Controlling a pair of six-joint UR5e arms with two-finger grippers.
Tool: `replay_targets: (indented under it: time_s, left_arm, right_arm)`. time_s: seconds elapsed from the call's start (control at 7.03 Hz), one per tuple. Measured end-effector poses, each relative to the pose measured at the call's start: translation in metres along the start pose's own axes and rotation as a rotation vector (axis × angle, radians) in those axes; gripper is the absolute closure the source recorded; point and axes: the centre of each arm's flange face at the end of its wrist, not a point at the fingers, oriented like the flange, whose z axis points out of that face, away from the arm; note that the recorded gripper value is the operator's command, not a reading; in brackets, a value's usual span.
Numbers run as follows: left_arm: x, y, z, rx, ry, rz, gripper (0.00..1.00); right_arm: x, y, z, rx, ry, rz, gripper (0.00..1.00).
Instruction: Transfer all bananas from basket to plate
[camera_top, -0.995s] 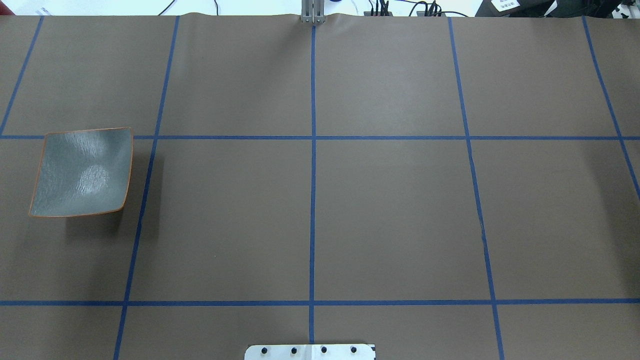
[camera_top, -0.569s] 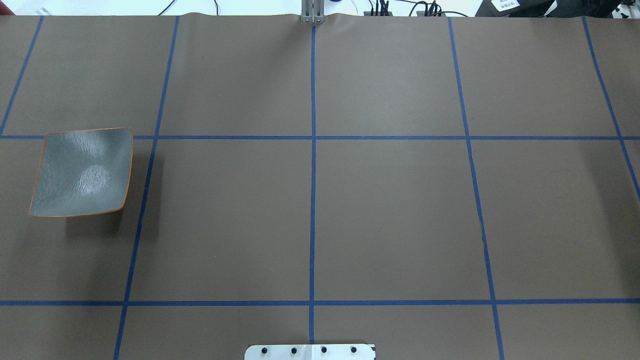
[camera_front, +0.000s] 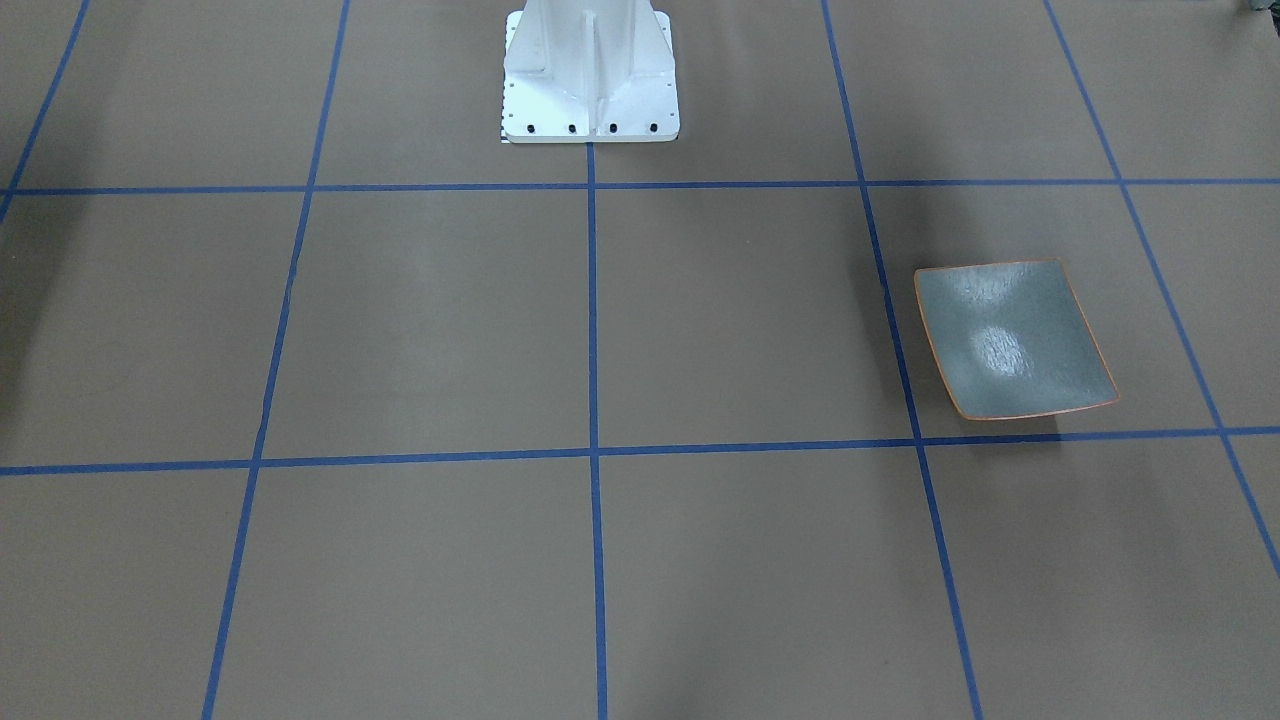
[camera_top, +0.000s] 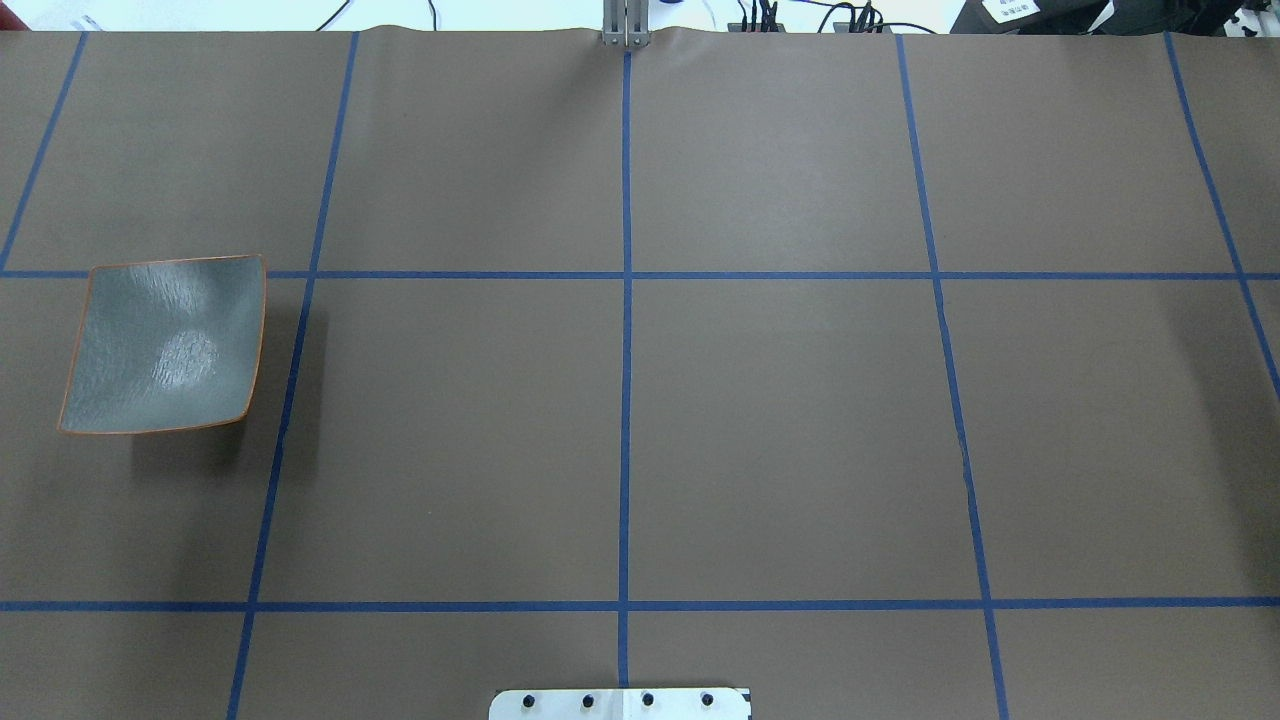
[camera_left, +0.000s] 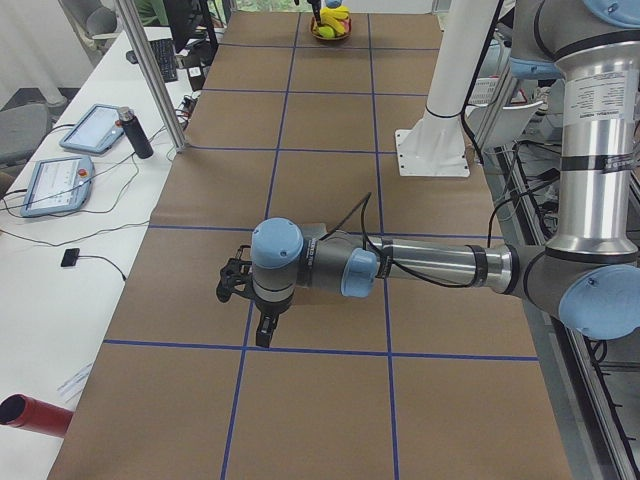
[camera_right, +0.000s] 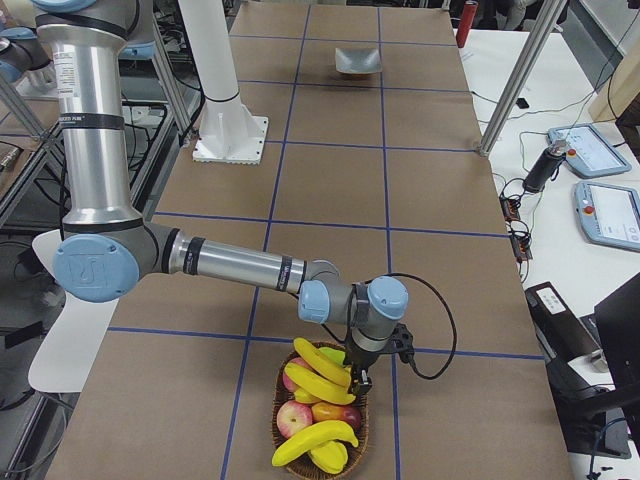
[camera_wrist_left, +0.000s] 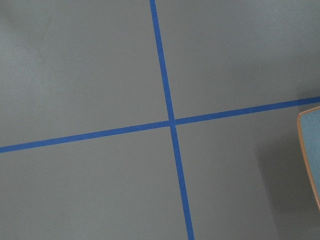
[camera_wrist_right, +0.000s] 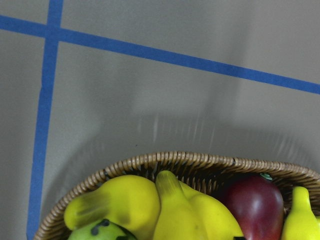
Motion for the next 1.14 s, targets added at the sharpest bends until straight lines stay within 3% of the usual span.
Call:
replay_targets:
  time_s: [0.14, 0.57, 0.85, 1.14]
  left_arm:
    - [-0.0001, 0.0001, 0.0001, 0.001, 0.000, 0.001, 0.00]
    - [-0.0002, 0.0000, 0.0001, 0.002, 0.000, 0.003, 0.00]
    - [-0.0002, 0.0000, 0.0002, 0.002, 0.000, 0.002, 0.00]
    - [-0.0002, 0.0001, 0.0002, 0.002, 0.000, 0.001, 0.00]
  right_arm:
    - [-0.0001, 0.0005, 0.0009, -0.002, 0.000, 0.000, 0.26]
    - [0.0002, 0.0010, 0.0016, -0.005, -0.002, 0.002, 0.52]
    - [-0.0004, -0.0009, 0.0002, -0.008, -0.002, 0.004, 0.59]
    - [-0.0019, -0.0036, -0.0017, -0.009, -0.001, 0.003, 0.80]
